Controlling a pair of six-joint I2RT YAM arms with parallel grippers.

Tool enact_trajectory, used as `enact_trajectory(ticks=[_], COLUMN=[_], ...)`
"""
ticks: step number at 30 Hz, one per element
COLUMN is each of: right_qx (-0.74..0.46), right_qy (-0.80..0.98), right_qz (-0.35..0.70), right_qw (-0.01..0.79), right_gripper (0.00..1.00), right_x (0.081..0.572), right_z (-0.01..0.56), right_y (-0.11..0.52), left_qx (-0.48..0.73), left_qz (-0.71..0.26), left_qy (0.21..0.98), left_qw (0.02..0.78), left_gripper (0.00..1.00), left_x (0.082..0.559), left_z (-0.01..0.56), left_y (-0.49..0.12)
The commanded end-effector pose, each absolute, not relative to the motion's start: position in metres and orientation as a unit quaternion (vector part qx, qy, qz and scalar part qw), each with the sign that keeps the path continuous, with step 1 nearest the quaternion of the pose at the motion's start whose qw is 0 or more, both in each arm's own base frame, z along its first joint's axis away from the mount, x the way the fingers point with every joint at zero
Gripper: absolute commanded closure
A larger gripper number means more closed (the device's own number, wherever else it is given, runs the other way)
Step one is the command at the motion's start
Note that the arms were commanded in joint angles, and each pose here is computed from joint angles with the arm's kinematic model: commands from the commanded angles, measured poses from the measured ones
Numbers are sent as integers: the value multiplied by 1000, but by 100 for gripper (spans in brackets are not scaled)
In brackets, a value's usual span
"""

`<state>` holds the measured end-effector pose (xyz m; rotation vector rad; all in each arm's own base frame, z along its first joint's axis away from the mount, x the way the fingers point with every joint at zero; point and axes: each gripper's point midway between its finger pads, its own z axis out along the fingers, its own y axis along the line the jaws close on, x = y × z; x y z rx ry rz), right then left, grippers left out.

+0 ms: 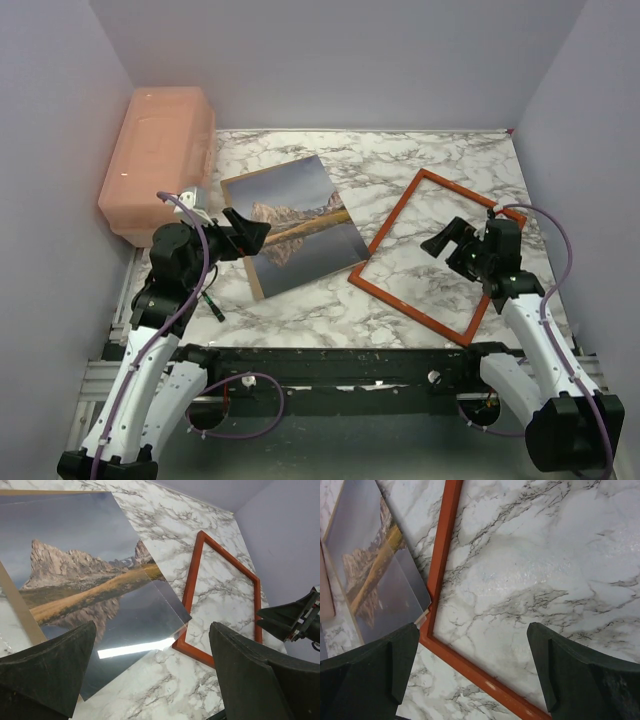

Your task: Put the photo into the frame

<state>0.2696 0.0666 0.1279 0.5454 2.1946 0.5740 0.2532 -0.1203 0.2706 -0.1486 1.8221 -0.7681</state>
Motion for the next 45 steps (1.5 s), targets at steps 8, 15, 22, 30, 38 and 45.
enact_trajectory(ticks=[8, 15, 22, 30, 38, 45], right_qx=[210, 202, 169, 149, 137, 90], right_qy=[893, 906, 940, 963, 968, 971], right_qz=[274, 260, 197, 69, -48, -85], right_qw=[290, 266, 223, 212, 204, 203], right_gripper=[0, 0, 7, 17, 40, 79], right_x=[271, 300, 330, 370, 374, 362], right_z=[96, 83, 49, 13, -14, -17], right_y=[93, 114, 166, 184, 162, 146], left_qx=[-28, 0, 17, 44, 61, 65], left_qz=[-382, -394, -358, -333, -353, -360], left_qy=[798, 812, 833, 827, 806, 806], left_qw=[465, 429, 422, 452, 472, 465], left_gripper=[1, 2, 1, 2, 1, 2], left_x=[255, 255, 254, 249, 242, 241], left_z=[252, 238, 237, 253, 270, 268], left_y=[-151, -162, -154, -146, -151, -154])
